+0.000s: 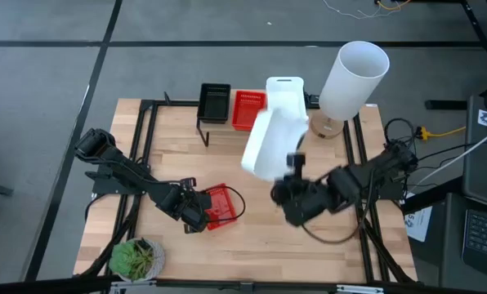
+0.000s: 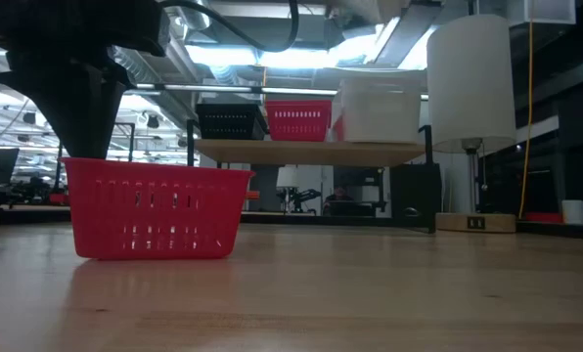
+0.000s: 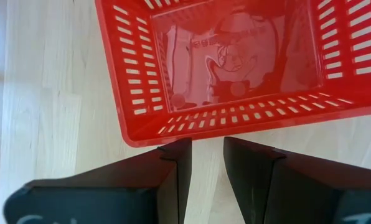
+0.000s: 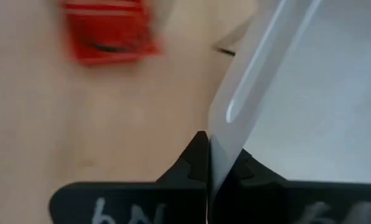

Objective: Stack baskets on shelf by color
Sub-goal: Stack the white bin on top of the white bin on the shelf

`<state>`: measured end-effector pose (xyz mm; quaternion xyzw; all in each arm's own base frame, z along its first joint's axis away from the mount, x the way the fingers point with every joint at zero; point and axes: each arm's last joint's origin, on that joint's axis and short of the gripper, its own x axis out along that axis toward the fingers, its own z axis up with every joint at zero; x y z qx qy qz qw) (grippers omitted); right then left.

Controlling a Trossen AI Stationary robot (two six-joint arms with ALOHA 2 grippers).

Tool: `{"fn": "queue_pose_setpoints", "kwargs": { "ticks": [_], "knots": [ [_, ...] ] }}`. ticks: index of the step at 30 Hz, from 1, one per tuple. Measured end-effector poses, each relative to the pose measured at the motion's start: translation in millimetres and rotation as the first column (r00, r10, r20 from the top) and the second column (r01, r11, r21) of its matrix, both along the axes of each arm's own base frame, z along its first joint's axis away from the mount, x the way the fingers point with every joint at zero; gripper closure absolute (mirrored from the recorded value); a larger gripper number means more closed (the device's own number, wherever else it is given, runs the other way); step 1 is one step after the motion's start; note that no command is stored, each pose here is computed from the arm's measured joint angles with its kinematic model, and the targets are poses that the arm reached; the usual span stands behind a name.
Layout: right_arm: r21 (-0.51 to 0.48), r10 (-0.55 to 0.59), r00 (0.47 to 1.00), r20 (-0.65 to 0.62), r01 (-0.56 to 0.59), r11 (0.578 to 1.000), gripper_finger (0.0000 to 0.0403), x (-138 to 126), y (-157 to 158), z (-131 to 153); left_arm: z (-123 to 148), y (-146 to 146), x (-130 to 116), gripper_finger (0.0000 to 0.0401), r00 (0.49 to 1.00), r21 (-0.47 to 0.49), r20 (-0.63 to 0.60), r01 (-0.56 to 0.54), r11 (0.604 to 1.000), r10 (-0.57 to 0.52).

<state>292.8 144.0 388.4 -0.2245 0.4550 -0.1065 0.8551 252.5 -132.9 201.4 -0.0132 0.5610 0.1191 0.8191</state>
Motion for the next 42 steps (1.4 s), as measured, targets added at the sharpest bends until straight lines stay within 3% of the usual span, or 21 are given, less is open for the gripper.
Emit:
{"fn": "queue_pose_setpoints", "kwargs": {
  "ticks": [6, 9, 13, 16, 20, 26, 29, 34, 42],
  "knots": [
    [-0.219, -0.087, 0.996, -0.02, 0.08, 0.972, 0.0402, -5.7, -51.2, 39.4, 0.1, -0.1, 0.2, 0.0316, 1.0, -0.001, 0.002, 0.0, 1.0, 0.0],
    [-0.258, -0.001, 0.993, -0.114, -0.029, 0.966, 0.0402, -6.0, -80.1, 53.8, 0.1, -0.2, 0.4, 0.0316, 1.0, -0.002, 0.004, 0.0, 1.0, 0.0],
    [-0.153, 0.112, 0.971, -0.21, -0.145, 0.977, 0.0402, -12.3, -125.0, 64.6, 0.3, -0.1, 1.1, 0.0316, 1.0, -0.005, 0.01, -0.002, 1.0, 0.002],
    [-0.016, 0.094, 0.977, -0.19, -0.099, 0.995, 0.0402, -25.2, -164.1, 69.5, 0.4, -0.3, 1.5, 0.0315, 1.0, -0.006, 0.015, -0.002, 1.0, 0.002],
    [0.052, 0.057, 0.985, -0.164, -0.049, 0.997, 0.0403, -47.4, -200.8, 76.4, 0.4, 1.2, 2.3, 0.0315, 1.0, -0.006, 0.015, -0.007, 1.0, 0.007],
    [0.138, 0.216, 0.968, -0.127, -0.198, 0.97, 0.0403, -64.3, -229.2, 80.6, 0.4, 4.2, 3.8, 0.0316, 1.0, 0.006, 0.009, 0.011, 1.0, -0.011],
    [0.129, 0.228, 0.96, -0.161, -0.209, 0.969, 0.0403, -66.8, -244.6, 73.9, 0.4, 6.5, 4.9, 0.0316, 1.0, 0.018, 0.005, 0.025, 1.0, -0.026],
    [0.205, 0.255, 0.929, -0.268, -0.204, 0.957, 0.0403, -64.2, -265.2, 41.6, 0.4, 9.4, 6.2, 0.0316, 1.0, 0.022, 0.004, 0.02, 1.0, -0.02],
    [0.262, 0.296, 0.891, -0.346, -0.211, 0.942, 0.0403, -62.4, -272.8, 15.4, 0.4, 10.4, 6.7, 0.0316, 1.0, 0.022, 0.004, 0.017, 1.0, -0.017]
  ]
}}
